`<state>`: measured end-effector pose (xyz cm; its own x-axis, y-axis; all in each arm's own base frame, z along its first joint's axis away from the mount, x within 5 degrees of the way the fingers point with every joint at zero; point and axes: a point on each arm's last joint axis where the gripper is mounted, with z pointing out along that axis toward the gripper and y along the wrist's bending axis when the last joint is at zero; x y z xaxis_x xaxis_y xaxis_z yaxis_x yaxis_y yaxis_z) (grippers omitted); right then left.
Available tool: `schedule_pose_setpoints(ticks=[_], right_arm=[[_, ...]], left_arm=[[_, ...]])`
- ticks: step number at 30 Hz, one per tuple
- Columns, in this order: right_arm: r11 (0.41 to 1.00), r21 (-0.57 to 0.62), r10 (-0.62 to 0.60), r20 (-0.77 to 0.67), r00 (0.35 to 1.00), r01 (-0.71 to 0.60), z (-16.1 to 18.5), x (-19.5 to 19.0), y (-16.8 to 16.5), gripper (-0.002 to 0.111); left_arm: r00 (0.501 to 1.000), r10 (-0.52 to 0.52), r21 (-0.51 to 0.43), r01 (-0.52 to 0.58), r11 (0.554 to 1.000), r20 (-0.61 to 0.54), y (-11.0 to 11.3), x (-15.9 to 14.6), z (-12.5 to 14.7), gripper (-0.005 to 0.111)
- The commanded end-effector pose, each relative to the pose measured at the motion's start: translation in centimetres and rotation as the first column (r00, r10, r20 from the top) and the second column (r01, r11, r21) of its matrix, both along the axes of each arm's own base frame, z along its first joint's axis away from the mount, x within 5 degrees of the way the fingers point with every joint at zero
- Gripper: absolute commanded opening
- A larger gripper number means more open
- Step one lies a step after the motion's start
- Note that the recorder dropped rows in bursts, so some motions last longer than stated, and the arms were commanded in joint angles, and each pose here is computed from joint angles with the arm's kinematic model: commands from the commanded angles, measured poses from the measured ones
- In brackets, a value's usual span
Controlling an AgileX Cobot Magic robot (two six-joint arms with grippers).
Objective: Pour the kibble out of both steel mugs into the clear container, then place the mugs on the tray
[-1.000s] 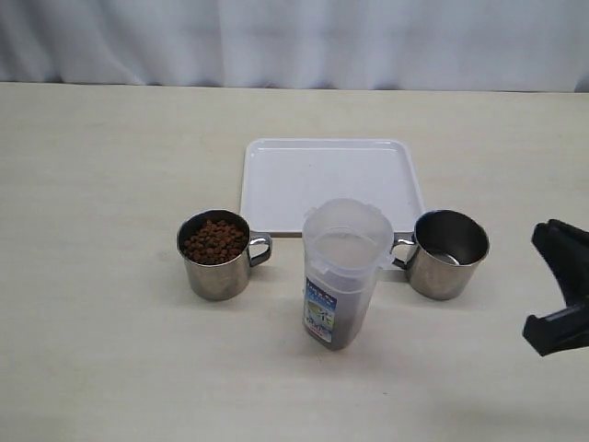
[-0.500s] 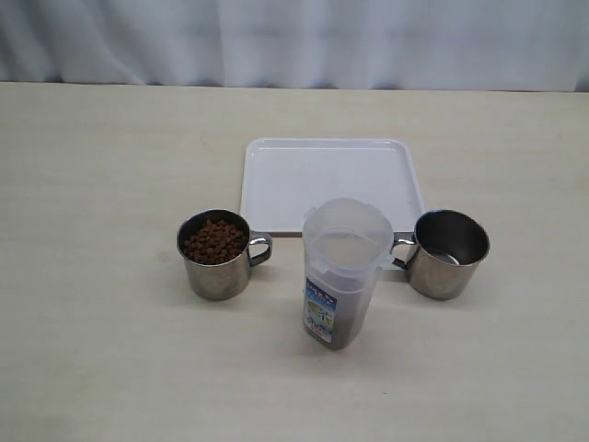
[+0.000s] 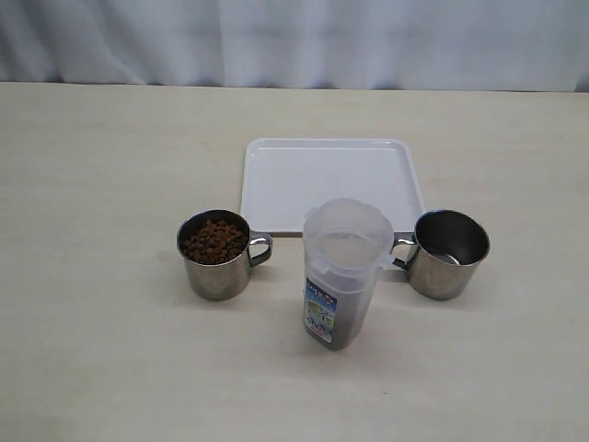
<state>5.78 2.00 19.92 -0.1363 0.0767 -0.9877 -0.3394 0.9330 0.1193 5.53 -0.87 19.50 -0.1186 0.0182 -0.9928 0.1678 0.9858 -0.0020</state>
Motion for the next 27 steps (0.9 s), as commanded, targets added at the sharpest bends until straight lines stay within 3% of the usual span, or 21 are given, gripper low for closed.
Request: schedule_pose_setpoints(ticks=[1,8,18,27], right_arm=[[1.000,0.012,0.001,-0.011,1.000,-0.001,-0.2,0.0,0.0,0.004],[1.000,0.016,-0.005,-0.002,1.000,0.005,-0.1,-0.1,-0.1,0.004],[0.984,0.026,-0.178,0.047,0.983,0.177,0.2,-0.2,-1.2,0.004],[0.980,-0.154,-0.119,0.068,0.991,0.129,-0.2,-0.2,-1.1,0.004]], left_arm=[[1.000,-0.008,-0.002,0.008,1.000,0.012,-0.1,0.0,0.0,0.000],[1.000,-0.008,0.000,0.008,1.000,0.012,-0.1,0.0,0.0,0.000],[1.000,-0.008,0.000,0.008,1.000,0.012,-0.1,0.0,0.0,0.000],[1.000,-0.008,0.000,0.008,1.000,0.012,-0.1,0.0,0.0,0.000]])
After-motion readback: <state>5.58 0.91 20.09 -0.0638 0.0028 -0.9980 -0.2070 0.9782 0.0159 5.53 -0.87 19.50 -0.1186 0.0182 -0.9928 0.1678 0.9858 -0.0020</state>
